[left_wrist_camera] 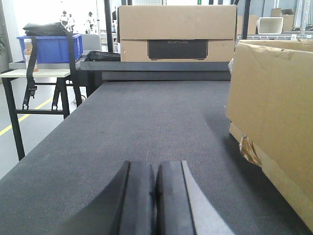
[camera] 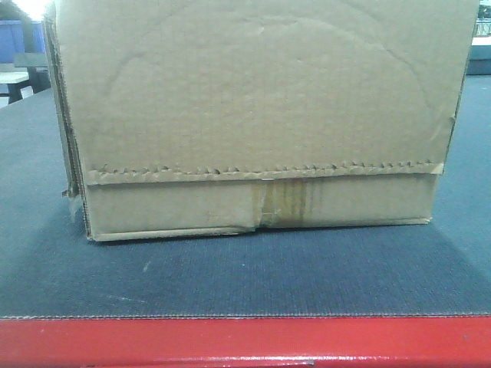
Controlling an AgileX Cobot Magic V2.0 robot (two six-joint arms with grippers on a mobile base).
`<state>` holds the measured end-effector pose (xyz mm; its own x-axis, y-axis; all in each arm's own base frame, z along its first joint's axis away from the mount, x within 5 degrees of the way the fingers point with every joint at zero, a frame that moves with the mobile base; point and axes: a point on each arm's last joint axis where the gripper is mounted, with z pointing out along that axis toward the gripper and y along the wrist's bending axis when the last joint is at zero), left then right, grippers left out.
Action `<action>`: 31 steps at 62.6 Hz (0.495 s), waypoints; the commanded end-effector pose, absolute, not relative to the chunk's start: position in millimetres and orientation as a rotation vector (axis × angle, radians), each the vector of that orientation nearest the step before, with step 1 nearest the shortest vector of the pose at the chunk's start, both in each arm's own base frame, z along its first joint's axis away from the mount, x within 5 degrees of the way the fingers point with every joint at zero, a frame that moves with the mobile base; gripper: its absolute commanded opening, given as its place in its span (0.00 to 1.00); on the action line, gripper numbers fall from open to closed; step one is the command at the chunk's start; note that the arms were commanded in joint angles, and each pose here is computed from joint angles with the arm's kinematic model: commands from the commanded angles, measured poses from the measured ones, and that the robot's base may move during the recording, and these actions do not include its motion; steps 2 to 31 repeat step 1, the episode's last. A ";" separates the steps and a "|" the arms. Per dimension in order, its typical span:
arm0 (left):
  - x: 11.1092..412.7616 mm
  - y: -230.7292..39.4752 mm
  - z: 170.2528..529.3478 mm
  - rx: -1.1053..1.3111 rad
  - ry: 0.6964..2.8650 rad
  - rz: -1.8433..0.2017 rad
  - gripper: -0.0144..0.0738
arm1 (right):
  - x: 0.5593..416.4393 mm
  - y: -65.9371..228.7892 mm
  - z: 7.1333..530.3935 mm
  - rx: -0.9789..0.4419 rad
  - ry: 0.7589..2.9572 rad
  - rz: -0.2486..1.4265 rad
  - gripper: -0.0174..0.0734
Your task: Grab carton from right shelf to conveyor
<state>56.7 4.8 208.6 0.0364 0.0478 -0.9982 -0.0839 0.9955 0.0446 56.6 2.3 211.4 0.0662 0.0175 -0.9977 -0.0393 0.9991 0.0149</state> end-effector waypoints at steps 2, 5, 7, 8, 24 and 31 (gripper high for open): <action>56.0 4.7 211.9 -0.030 1.498 0.102 0.18 | 56.1 1.8 213.2 -0.025 1.483 0.024 0.11; 56.0 4.7 211.9 -0.030 1.498 0.102 0.18 | 56.1 1.8 213.2 -0.025 1.483 0.024 0.11; 56.0 4.7 211.9 -0.030 1.498 0.102 0.18 | 56.1 1.8 213.2 -0.025 1.483 0.024 0.11; 56.0 4.7 211.9 -0.030 1.498 0.102 0.18 | 56.1 1.8 213.2 -0.025 1.483 0.024 0.11; 56.0 4.7 211.9 -0.030 1.498 0.102 0.18 | 56.1 1.8 213.2 -0.025 1.483 0.024 0.11; 56.0 4.7 211.9 -0.030 1.498 0.102 0.18 | 56.1 1.8 213.2 -0.025 1.483 0.024 0.11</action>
